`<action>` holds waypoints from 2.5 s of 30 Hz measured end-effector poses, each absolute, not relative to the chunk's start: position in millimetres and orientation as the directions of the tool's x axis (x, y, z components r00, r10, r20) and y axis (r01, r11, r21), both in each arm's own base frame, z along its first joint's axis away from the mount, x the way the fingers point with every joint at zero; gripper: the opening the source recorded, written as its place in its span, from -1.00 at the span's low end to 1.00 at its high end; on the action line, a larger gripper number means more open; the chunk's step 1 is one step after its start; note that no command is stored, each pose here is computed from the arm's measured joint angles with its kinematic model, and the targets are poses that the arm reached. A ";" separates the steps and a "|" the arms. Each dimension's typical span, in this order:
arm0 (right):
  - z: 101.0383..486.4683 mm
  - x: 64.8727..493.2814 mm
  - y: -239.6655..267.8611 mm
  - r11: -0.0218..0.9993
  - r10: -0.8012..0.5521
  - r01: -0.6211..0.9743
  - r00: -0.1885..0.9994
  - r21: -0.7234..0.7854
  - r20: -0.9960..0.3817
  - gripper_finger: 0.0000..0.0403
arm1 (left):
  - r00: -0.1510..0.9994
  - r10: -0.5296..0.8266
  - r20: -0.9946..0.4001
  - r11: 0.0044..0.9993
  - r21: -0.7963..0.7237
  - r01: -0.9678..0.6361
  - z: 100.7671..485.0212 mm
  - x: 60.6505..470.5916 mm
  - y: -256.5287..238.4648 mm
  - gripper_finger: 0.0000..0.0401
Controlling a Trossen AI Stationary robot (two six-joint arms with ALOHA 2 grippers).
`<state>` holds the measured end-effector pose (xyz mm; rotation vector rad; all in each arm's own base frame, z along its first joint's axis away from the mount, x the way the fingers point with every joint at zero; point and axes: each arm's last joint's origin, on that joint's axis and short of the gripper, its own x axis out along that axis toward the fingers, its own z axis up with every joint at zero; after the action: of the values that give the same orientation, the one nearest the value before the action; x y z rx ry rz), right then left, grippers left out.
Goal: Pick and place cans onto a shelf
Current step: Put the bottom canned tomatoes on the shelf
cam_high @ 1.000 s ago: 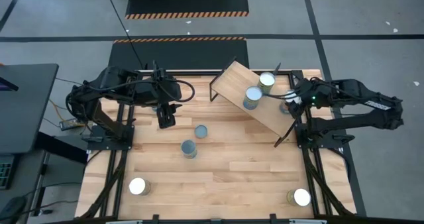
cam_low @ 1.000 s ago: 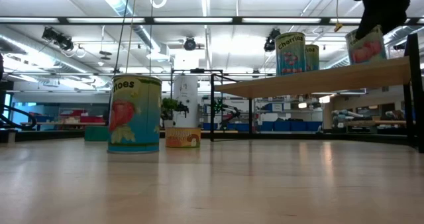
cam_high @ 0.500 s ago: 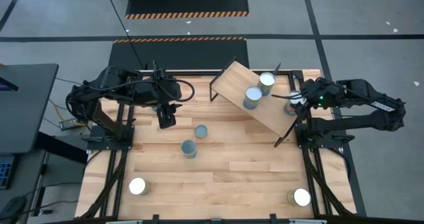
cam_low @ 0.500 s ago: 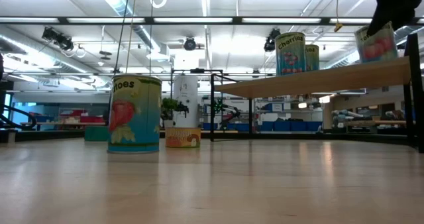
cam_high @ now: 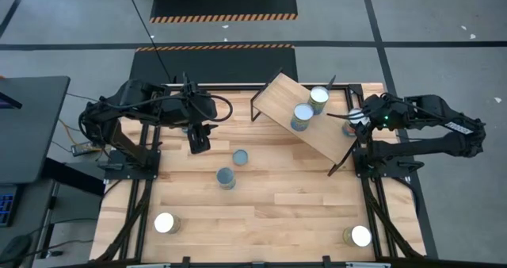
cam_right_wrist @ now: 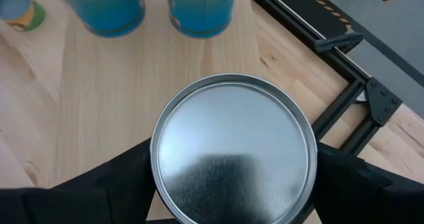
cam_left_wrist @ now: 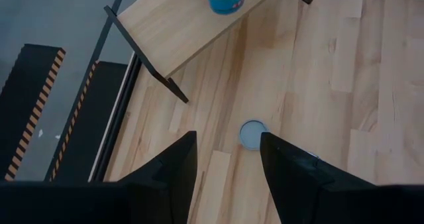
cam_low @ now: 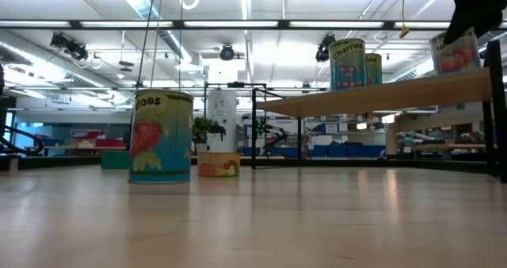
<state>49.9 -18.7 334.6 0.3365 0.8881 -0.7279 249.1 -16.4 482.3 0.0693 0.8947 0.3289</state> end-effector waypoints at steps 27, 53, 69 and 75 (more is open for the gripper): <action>334.4 50.6 -18.1 0.725 -0.410 0.689 0.427 -0.004 -0.806 0.73 | 0.580 0.307 -0.754 0.948 0.193 -0.252 482.3 249.1 -17.2 -0.14; 332.5 47.3 -17.5 0.715 -0.401 0.699 0.396 -0.013 -0.826 0.83 | 0.580 0.307 -0.754 0.948 0.191 -0.254 482.2 249.2 -17.2 -0.14; 334.5 50.8 -18.2 0.717 -0.411 0.697 0.428 0.005 -0.805 0.98 | 0.580 0.307 -0.754 0.949 0.195 -0.250 482.2 249.2 -17.2 -0.14; 337.3 52.8 -19.1 0.730 -0.435 0.684 0.447 -0.015 -0.782 0.98 | 0.580 0.307 -0.754 0.949 0.197 -0.247 482.2 249.2 -17.2 -0.14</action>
<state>52.8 -19.1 337.3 0.3246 0.8595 -0.7074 249.2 -17.2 482.2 0.0729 0.8954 0.3244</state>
